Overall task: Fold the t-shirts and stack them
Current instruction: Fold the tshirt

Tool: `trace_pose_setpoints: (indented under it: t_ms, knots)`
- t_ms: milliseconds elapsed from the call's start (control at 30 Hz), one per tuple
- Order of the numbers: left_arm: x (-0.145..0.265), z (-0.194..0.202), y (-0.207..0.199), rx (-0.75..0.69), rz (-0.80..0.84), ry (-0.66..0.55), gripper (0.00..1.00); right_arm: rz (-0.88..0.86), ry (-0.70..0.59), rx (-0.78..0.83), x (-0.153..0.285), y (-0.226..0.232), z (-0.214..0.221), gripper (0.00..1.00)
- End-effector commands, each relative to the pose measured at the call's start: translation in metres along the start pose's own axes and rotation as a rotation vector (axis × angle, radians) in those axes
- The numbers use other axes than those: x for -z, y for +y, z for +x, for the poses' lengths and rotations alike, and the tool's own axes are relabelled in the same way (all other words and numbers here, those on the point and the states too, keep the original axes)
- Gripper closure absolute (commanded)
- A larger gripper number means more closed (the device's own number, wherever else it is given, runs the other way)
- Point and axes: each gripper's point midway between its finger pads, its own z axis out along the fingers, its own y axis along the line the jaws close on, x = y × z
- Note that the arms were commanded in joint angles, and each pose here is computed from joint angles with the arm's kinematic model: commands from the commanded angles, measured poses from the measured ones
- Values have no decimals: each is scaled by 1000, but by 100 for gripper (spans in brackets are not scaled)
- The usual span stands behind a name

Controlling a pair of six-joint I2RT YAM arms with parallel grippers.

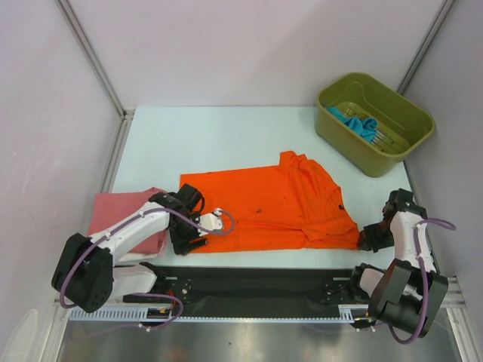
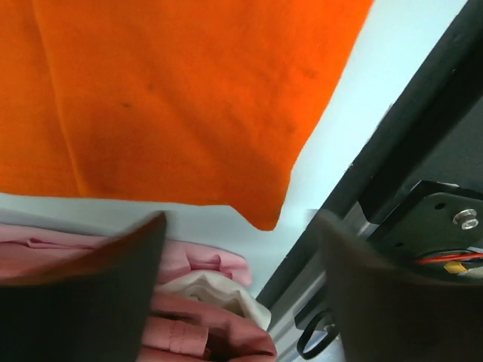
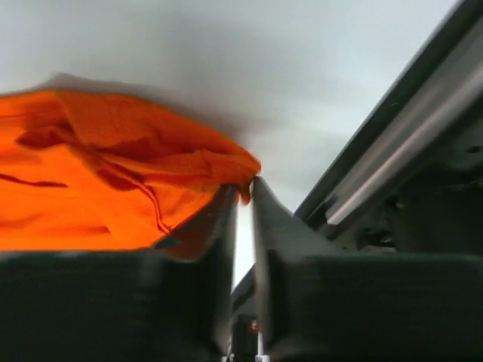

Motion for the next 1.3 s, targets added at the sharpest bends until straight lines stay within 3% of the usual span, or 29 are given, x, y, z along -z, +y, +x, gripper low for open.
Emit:
trace_pose_setpoints:
  t_ms: [0,33,100,133,167,200,233,333,367,400,533,600,633,700,800,933,1133,1200,1233,1267]
  knots:
    - [10,-4,15,-34,-34,20,3,32,-246,-21,31,2,-45,73]
    - [22,-15,31,-20,-79,-15,2,-42,-308,-7,48,18,-57,64]
    - [38,-34,48,17,-102,-91,0,-257,-383,113,78,67,-65,59]
    - [64,-52,73,70,-161,-177,0,-388,-439,180,104,94,-67,44]
    - [77,-61,87,115,-185,-231,0,-492,-481,279,121,118,-62,20]
    - [83,-76,99,196,-167,-305,0,-589,-570,385,143,144,-64,4]
    - [109,-81,130,287,-238,-376,0,-639,-593,510,157,169,-49,3]
    - [118,-80,192,514,-321,-390,18,-680,-664,804,169,216,-33,7]
    - [116,-77,205,550,-345,-360,32,-655,-634,864,159,241,-33,7]
    - [112,-70,217,590,-377,-315,34,-638,-592,924,150,251,-29,9]
    - [89,-65,250,625,-397,-216,35,-513,-525,1148,115,301,-14,31]
    - [73,-63,262,612,-402,-183,34,-456,-530,1263,96,320,-7,35]
    - [73,-53,272,623,-454,-136,34,-423,-530,1290,89,324,-6,45]
    - [55,-43,283,639,-459,-78,34,-353,-522,1329,67,332,-10,55]
    - [41,-36,292,679,-430,-69,33,-344,-474,1372,46,339,-4,55]
    - [20,-34,292,665,-387,-55,28,-276,-416,1388,9,339,-3,45]
    - [-8,-46,275,665,-259,-108,27,-275,-334,1415,-19,338,9,45]
    - [-13,-54,269,664,-214,-142,29,-268,-310,1418,-29,335,12,51]
    - [-14,-55,266,667,-202,-147,31,-265,-306,1417,-32,334,13,62]
    - [-17,-57,264,670,-186,-150,39,-260,-302,1406,-35,333,13,70]
